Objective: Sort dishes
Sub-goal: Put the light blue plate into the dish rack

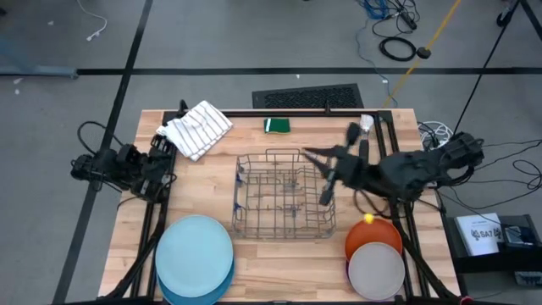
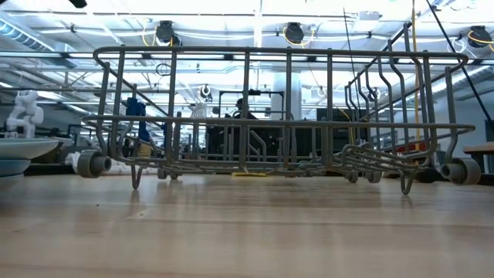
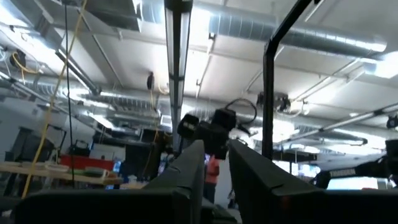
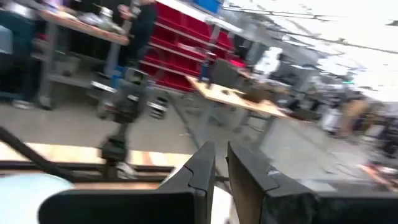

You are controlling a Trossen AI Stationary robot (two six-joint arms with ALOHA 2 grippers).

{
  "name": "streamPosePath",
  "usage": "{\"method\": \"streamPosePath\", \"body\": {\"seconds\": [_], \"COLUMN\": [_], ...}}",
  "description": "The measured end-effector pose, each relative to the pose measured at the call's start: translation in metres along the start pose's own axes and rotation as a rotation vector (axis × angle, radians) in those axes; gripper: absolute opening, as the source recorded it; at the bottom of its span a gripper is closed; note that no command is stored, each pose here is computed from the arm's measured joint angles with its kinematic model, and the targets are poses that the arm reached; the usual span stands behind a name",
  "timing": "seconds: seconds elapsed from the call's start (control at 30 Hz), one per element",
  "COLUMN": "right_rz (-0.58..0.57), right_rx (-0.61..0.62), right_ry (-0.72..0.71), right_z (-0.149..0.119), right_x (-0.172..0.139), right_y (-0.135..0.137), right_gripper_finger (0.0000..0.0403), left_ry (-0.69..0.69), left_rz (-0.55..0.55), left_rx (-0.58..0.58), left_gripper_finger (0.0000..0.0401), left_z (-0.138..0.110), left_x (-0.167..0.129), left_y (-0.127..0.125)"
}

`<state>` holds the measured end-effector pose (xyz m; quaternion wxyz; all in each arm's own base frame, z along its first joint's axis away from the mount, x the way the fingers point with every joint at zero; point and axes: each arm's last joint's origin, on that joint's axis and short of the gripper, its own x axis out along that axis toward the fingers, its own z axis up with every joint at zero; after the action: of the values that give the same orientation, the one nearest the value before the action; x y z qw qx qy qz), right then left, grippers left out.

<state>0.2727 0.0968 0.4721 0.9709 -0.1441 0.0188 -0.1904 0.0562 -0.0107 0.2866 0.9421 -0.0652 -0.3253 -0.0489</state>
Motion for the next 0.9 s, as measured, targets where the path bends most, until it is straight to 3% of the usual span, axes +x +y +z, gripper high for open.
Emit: {"method": "streamPosePath", "body": {"seconds": [0.17,0.33,0.4,0.6,0.77,0.9], "right_rz": [0.155,0.150,0.146,0.279,0.279,0.268], "right_rx": [0.053,0.125,0.141,0.191,0.162,0.160], "right_ry": [0.043,0.127,0.169,0.176,0.190,0.192], "right_z": [-0.006,-0.009,-0.013,-0.018,-0.024,-0.025], "right_x": [0.043,0.085,0.100,0.134,0.143,0.145], "right_y": [0.015,0.018,0.020,0.033,0.040,0.036], "right_gripper_finger": [0.0039,0.0039,0.0039,0.0039,0.0039,0.0039], "left_ry": [-0.036,-0.013,0.060,0.317,0.640,0.801], "left_rz": [0.001,0.001,0.000,-0.025,-0.006,0.028], "left_rx": [-0.009,-0.006,0.005,-0.009,-0.065,-0.127], "left_gripper_finger": [0.0123,0.0152,0.0157,0.0158,0.0158,0.0158], "left_z": [0.020,0.034,0.033,0.027,0.015,0.002], "left_x": [0.003,0.005,0.005,0.001,-0.009,-0.011], "left_y": [0.000,0.000,0.000,-0.001,0.000,0.000]}}
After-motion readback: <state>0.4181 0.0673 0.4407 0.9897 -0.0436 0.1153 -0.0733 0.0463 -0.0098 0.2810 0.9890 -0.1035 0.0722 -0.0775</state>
